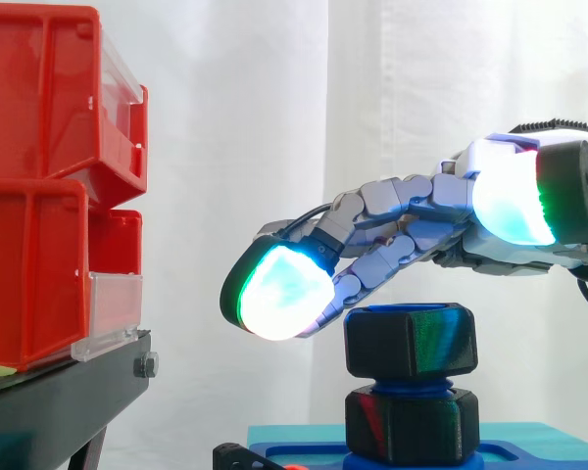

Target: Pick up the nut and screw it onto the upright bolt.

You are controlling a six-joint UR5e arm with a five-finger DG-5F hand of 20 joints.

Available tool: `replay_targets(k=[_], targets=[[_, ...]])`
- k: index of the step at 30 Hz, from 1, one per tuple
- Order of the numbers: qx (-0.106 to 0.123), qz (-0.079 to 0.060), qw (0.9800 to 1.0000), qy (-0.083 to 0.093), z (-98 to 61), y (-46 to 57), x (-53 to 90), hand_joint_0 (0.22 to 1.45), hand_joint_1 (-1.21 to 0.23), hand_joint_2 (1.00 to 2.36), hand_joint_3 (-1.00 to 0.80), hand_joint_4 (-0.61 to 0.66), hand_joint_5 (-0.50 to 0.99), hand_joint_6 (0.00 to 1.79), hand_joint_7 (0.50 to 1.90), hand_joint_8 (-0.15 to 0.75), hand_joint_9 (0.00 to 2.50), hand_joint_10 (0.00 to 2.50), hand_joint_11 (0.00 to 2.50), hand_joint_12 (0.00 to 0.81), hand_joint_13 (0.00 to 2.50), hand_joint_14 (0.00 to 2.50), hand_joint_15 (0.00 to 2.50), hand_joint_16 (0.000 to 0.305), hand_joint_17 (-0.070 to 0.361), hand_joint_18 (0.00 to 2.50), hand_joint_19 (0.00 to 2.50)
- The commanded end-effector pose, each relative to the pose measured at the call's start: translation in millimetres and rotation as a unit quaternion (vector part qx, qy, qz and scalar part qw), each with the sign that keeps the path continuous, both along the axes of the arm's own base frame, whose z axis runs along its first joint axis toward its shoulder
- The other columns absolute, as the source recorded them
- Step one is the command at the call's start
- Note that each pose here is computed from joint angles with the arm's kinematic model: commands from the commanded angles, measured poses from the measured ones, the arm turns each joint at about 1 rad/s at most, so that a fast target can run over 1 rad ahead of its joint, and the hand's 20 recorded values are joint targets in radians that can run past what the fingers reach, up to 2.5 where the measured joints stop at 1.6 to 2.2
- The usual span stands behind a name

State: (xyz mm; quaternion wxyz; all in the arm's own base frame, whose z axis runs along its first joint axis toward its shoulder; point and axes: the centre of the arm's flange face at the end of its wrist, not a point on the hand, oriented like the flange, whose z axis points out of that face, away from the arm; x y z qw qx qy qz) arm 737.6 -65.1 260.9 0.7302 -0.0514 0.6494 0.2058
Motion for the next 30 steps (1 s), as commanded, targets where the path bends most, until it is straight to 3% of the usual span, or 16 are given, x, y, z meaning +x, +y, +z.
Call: replay_targets(k=[1, 20, 30], targets=[[0.0, 0.001, 1.0, 0.002, -1.4, -0.5, -0.3, 0.47, -0.11, 1.0, -0.5, 0.24, -0.13, 0.5, 0.88, 0.254, 0.47, 0.0, 0.0, 0.264, 0.17, 0.0, 0.0, 0.029, 0.065, 0.0, 0.0], [-0.001, -0.003, 1.0, 0.008, -1.8, -9.2, -2.6, 0.48, -0.14, 1.0, -0.5, 0.27, -0.1, 0.5, 1.06, 0.262, 0.52, 0.0, 0.0, 0.247, 0.23, 0.0, 0.0, 0.026, 0.057, 0.0, 0.0], [-0.002, -0.01, 0.9999, 0.004, -1.0, -26.1, -4.3, 0.49, -0.16, 1.0, -0.5, 0.22, -0.08, 0.5, 1.23, 0.266, 0.54, 0.0, 0.0, 0.244, 0.24, 0.0, 0.0, 0.025, 0.057, 0.0, 0.0]])
